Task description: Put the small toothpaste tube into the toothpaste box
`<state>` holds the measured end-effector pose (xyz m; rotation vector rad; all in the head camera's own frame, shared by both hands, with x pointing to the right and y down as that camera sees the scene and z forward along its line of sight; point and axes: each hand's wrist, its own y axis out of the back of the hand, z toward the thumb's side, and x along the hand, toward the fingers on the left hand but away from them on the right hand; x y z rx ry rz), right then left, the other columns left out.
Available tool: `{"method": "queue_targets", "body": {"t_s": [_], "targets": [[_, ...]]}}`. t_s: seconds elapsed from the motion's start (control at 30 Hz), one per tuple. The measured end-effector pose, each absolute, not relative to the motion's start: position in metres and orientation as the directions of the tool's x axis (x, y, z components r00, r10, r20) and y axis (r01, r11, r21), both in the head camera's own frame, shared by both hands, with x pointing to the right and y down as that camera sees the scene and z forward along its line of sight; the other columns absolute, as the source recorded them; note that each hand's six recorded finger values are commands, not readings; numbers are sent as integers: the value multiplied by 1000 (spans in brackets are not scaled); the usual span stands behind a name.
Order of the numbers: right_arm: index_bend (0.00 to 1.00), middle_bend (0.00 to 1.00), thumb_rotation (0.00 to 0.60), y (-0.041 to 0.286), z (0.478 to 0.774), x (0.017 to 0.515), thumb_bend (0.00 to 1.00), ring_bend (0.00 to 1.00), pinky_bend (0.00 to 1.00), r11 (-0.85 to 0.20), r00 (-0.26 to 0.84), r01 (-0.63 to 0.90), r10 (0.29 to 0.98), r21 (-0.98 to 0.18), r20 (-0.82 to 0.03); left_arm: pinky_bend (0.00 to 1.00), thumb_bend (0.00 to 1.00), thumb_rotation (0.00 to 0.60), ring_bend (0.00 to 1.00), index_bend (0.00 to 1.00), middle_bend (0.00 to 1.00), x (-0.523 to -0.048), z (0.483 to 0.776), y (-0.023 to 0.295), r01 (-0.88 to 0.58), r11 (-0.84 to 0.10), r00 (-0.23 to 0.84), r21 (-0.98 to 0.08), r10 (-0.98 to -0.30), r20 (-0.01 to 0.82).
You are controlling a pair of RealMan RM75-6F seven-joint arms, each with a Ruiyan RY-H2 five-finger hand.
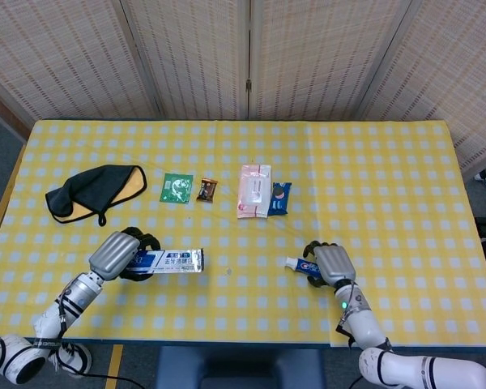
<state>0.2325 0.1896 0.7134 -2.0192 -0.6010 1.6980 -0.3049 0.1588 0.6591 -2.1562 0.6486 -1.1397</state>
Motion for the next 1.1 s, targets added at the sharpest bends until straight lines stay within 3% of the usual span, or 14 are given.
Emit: {"method": "queue_targets", "body": {"t_s": [0.27,0.73,1.1], "targets": [[457,323,600,190,716,216,353,325,302,-799,151,12,596,-602,-789,301,253,600,474,537,523,-311,657,156,-145,-689,502,-710,-670,547],[663,522,600,191,715,206,374,556,705,-744,138,-79,651,-664,-746,301,253,600,474,537,523,-317,658,155,-149,-685,493,-713,-676,547],[734,589,600,188,708,202,427,632,814,-713,179,-48,682,-699,-709,302,253,600,475,537,523,-317,656,157,-148,-685,491,-713,-677,548]]}}
